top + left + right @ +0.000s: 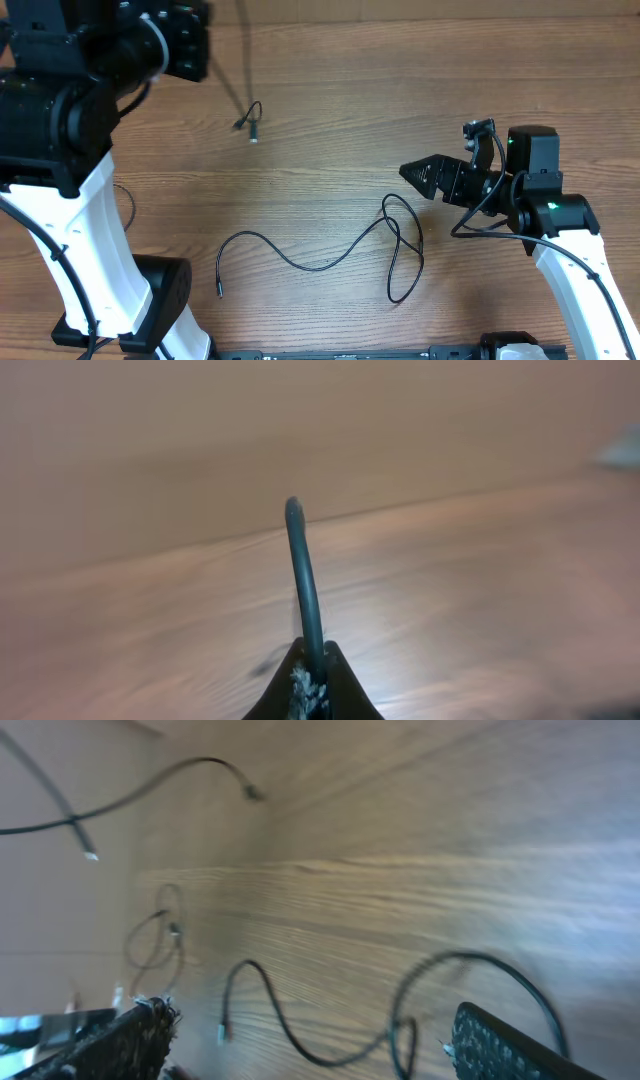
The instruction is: Untangle cables
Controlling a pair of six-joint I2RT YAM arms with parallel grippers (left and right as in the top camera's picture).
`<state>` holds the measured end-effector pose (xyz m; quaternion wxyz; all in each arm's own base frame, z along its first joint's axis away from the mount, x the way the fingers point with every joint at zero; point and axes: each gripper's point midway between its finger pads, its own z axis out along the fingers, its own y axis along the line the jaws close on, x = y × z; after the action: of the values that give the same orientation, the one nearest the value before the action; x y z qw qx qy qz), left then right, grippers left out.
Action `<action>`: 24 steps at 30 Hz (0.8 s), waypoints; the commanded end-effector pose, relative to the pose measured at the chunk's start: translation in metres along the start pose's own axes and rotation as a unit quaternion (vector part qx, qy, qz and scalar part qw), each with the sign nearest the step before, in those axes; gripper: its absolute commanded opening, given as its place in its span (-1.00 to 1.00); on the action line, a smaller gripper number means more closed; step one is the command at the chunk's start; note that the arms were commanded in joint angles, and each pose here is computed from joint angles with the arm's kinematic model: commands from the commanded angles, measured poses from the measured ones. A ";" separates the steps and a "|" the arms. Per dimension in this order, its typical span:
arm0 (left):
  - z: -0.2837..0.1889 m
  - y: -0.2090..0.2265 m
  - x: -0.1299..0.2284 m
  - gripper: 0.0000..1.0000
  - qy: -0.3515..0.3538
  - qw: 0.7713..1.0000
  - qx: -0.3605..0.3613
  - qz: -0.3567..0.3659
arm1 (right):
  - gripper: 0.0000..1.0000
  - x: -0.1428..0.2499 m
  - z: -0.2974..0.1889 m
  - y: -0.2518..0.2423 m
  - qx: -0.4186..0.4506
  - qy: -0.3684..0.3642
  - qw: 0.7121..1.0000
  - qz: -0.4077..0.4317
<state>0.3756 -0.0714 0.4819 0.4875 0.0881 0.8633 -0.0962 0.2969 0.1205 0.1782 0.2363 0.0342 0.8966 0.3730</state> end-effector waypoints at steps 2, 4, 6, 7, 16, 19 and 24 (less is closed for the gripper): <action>-0.025 0.099 0.008 -0.91 -0.006 0.966 -0.242 -0.090 | 0.74 -0.008 -0.006 -0.012 0.049 -0.022 0.999 -0.004; -0.032 0.120 0.014 -0.91 -0.003 0.954 -0.276 -0.121 | 0.74 -0.007 -0.007 -0.013 0.051 -0.020 0.998 -0.001; -0.036 0.138 0.024 -0.92 0.009 0.943 -0.298 -0.145 | 0.74 -0.006 -0.007 -0.013 0.052 -0.019 0.998 0.000; -0.038 0.146 0.029 -0.92 0.016 0.939 -0.307 -0.152 | 0.74 -0.005 -0.007 -0.013 0.052 -0.018 0.998 0.001; -0.076 0.255 0.103 -0.92 0.092 0.850 -0.433 -0.286 | 0.73 -0.002 -0.007 -0.014 0.055 -0.012 0.998 0.005; -0.098 0.290 0.134 -0.92 0.106 0.807 -0.467 -0.345 | 0.73 -0.002 -0.007 -0.015 0.057 -0.012 0.998 0.006; -0.110 0.314 0.170 -0.91 0.121 0.781 -0.443 -0.424 | 0.73 -0.003 -0.007 -0.019 0.067 -0.016 0.998 0.006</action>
<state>0.2823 0.2635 0.3765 0.2799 -0.4671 0.8237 0.1580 0.2951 0.1042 0.1619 0.2274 0.0630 0.9174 0.3206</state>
